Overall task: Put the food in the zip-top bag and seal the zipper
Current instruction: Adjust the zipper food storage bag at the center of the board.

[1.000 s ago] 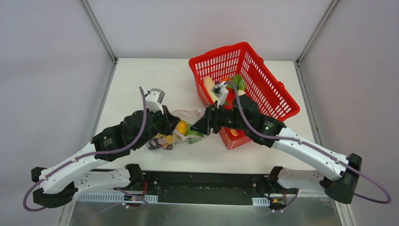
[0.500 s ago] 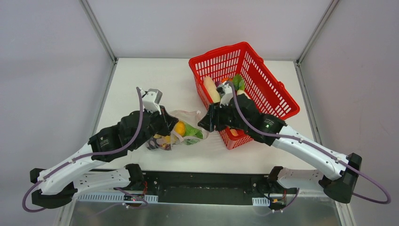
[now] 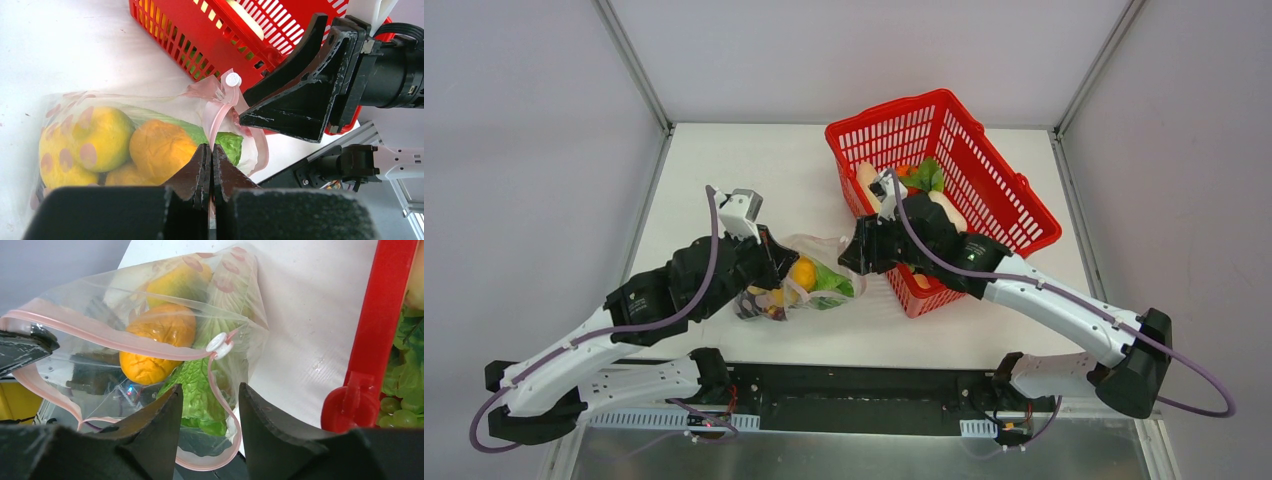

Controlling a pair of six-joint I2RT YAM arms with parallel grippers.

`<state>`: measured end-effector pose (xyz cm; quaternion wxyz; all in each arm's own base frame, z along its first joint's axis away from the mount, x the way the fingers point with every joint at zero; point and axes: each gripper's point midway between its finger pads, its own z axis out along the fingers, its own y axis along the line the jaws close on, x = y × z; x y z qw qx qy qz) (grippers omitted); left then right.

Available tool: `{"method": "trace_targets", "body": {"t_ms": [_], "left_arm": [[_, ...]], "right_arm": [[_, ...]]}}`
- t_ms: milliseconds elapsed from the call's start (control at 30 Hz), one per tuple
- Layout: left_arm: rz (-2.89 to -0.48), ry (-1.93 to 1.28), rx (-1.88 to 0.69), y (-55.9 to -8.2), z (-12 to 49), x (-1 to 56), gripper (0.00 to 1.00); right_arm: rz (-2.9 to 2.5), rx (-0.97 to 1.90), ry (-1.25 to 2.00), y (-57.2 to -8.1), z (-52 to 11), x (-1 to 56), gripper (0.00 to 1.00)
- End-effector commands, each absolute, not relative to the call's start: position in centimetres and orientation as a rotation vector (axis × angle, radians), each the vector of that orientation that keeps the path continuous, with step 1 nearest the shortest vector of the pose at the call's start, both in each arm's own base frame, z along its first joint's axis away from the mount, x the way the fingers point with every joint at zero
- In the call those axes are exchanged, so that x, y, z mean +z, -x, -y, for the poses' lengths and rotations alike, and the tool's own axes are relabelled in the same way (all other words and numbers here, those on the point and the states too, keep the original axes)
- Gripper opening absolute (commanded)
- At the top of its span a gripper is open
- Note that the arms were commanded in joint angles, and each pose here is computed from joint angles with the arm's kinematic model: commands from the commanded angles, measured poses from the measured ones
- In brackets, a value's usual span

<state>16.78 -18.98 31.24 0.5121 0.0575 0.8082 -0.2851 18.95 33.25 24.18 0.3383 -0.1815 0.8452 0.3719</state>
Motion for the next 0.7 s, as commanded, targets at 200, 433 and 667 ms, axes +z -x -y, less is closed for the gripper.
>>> {"method": "trace_targets", "body": {"t_ms": [200, 433, 667], "left_arm": [[-1.863, -0.045, -0.730, -17.2, 18.0, 34.0, 0.00], [-1.862, -0.043, -0.737, -17.1, 17.9, 33.9, 0.00], [-1.852, -0.020, -0.725, -16.8, 16.6, 33.2, 0.00]], "right_arm": [[-2.166, 0.932, 0.549, -19.4, -33.1, 24.3, 0.41], [-2.158, 0.956, 0.559, -19.2, -33.3, 24.2, 0.33], [-2.141, 0.976, 0.572, -19.3, -34.0, 25.0, 0.14]]}}
